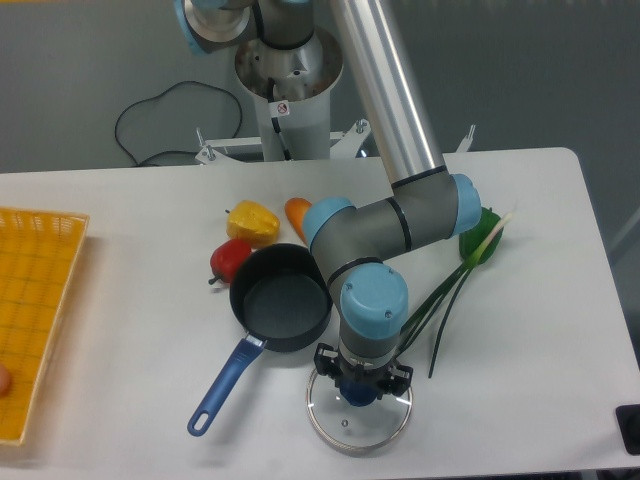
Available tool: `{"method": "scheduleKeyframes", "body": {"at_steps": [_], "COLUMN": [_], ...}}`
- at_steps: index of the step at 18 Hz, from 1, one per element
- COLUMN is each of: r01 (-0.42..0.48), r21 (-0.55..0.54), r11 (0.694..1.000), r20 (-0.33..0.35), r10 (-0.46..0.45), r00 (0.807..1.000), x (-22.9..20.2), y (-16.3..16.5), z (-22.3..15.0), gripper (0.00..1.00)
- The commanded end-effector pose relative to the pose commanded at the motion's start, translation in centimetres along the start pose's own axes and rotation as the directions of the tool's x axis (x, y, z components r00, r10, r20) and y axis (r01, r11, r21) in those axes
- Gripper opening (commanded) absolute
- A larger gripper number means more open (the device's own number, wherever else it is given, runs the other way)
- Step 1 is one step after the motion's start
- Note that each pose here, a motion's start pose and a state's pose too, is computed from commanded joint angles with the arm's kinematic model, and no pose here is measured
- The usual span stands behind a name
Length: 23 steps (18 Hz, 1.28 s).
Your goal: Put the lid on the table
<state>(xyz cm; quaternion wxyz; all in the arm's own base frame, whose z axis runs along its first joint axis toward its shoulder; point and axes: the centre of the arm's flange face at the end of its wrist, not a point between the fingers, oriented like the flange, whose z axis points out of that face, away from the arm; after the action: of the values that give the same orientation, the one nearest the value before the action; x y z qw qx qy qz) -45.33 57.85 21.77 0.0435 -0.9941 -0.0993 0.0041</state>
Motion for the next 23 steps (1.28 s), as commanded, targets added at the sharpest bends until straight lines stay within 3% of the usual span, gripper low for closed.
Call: {"method": "scheduleKeyframes", "body": {"at_steps": [18, 19, 20, 21, 23], "r01": [0.0, -0.003, -0.008, -0.011, -0.011], "r21": [-0.001, 0.0, 0.001, 0.003, 0.003], "r11": [1.0, 1.0, 1.0, 1.0, 1.0], "r20": [0.001, 0.002, 0.003, 0.006, 0.008], "r10": [0.0, 0.003, 0.008, 0.011, 0.011], "r00": [1.0, 1.0, 1.0, 1.0, 1.0], "x": [0.0, 0.01, 0.02, -0.02, -0.14], "y": [0.04, 0.03, 0.03, 0.0, 0.04], "z": [0.05, -0.06, -0.17, -0.35, -0.37], "gripper": [0.72, 0.75, 0.92, 1.0, 1.0]}}
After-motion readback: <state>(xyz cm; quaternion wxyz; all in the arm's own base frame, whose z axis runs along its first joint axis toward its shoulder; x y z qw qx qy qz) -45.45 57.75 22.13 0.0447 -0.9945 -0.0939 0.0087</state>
